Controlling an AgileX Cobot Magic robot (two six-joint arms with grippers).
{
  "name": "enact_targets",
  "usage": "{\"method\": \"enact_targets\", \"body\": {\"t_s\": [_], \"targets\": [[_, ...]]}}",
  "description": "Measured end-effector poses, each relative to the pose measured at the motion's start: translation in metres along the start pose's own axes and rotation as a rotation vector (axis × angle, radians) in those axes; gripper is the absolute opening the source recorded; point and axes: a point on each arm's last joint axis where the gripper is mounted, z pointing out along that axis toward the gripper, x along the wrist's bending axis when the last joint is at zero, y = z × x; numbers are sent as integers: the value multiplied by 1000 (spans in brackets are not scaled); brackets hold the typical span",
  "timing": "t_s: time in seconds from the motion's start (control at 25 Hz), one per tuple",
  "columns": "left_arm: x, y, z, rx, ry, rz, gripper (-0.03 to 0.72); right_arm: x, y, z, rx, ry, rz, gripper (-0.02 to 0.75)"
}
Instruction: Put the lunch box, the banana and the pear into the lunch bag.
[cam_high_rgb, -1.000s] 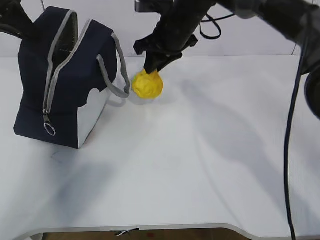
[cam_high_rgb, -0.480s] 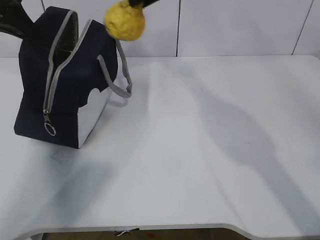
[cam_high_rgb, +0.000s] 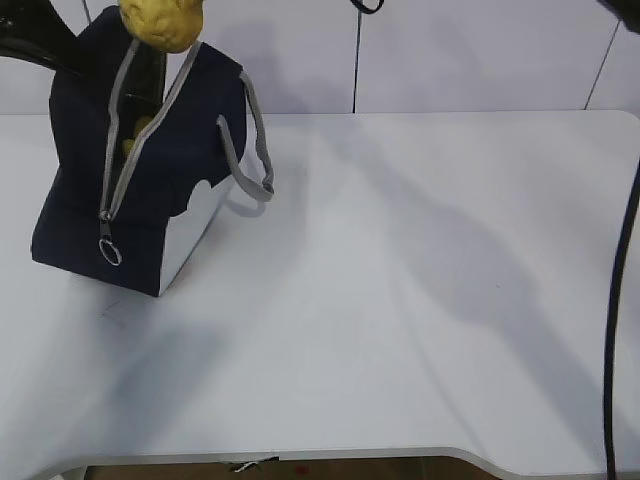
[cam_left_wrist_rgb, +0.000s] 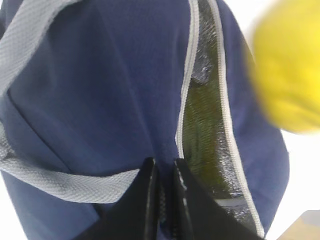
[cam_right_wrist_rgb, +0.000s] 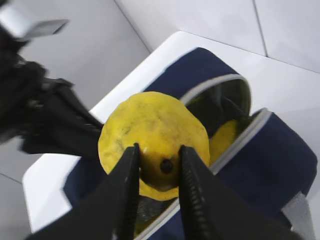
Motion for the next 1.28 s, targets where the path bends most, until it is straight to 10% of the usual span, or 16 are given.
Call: {"method": "enact_targets", "body": {"t_s": [0.76, 1.28], "targets": [[-4, 2, 0, -19, -44, -17, 25, -50, -48, 52, 95, -77, 17, 216], [-4, 2, 0, -20, -46, -18, 25, -44, -45, 50, 86, -39, 61, 516]]}}
